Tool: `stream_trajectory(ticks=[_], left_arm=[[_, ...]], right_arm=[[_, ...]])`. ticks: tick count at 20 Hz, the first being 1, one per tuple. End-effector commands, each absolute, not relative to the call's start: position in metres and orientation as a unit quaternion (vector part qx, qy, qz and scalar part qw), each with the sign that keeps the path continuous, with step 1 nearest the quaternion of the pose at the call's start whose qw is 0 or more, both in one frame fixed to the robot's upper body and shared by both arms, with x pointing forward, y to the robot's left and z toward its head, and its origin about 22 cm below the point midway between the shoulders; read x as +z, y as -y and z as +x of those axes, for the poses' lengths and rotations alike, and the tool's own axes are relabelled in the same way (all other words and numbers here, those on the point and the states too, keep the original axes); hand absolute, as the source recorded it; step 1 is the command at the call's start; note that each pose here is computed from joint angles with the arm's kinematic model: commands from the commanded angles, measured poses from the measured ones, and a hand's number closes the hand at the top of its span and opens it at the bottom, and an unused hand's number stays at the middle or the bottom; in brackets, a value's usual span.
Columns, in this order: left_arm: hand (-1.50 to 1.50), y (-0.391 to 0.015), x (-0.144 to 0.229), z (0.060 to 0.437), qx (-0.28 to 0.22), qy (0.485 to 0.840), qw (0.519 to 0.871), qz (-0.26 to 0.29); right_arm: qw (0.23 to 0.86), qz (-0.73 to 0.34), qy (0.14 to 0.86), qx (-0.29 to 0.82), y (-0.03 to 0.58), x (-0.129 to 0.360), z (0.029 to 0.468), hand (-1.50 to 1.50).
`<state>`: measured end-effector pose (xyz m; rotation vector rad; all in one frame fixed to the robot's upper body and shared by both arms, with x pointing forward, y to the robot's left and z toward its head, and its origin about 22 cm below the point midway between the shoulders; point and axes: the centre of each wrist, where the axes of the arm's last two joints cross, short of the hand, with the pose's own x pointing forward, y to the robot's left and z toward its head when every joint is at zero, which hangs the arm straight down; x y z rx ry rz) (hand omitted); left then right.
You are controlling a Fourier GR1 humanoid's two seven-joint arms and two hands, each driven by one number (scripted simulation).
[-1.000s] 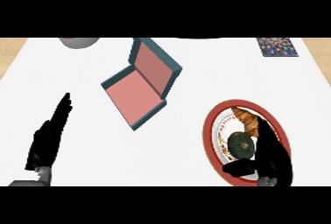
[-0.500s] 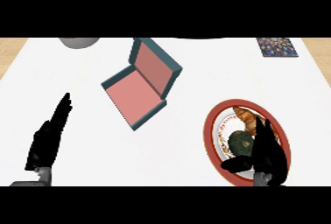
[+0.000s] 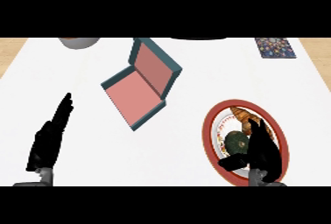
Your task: Pick the squash from the plate and place it in the cardboard box
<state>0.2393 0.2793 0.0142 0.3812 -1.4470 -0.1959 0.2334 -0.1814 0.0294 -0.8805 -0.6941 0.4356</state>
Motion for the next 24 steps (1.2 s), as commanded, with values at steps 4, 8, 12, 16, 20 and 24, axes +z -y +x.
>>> stream_trajectory(ticks=[4,8,12,16,20,24], left_arm=[[0.00,-0.288,0.015,0.235,-0.091,0.655,0.731,0.169],[0.00,-0.278,0.008,0.247,-0.089,0.656,0.728,0.180],[0.00,-0.290,0.012,0.251,-0.091,0.661,0.725,0.168],[0.00,-0.278,0.013,0.250,-0.105,0.666,0.722,0.157],[0.00,-0.279,0.023,0.253,-0.097,0.664,0.720,0.175],[0.00,-0.306,0.007,0.230,-0.089,0.658,0.730,0.164]], right_arm=[[0.781,-0.506,0.293,0.218,0.180,0.014,0.238,1.50],[0.754,-0.533,0.314,0.220,0.196,0.021,0.243,1.50],[0.707,-0.515,0.373,0.309,0.192,0.029,0.258,1.50],[0.614,-0.456,0.436,0.474,0.192,0.038,0.268,1.50],[0.577,-0.456,0.478,0.479,0.222,0.062,0.294,1.50],[0.557,-0.476,0.499,0.464,0.204,0.088,0.298,1.50]])
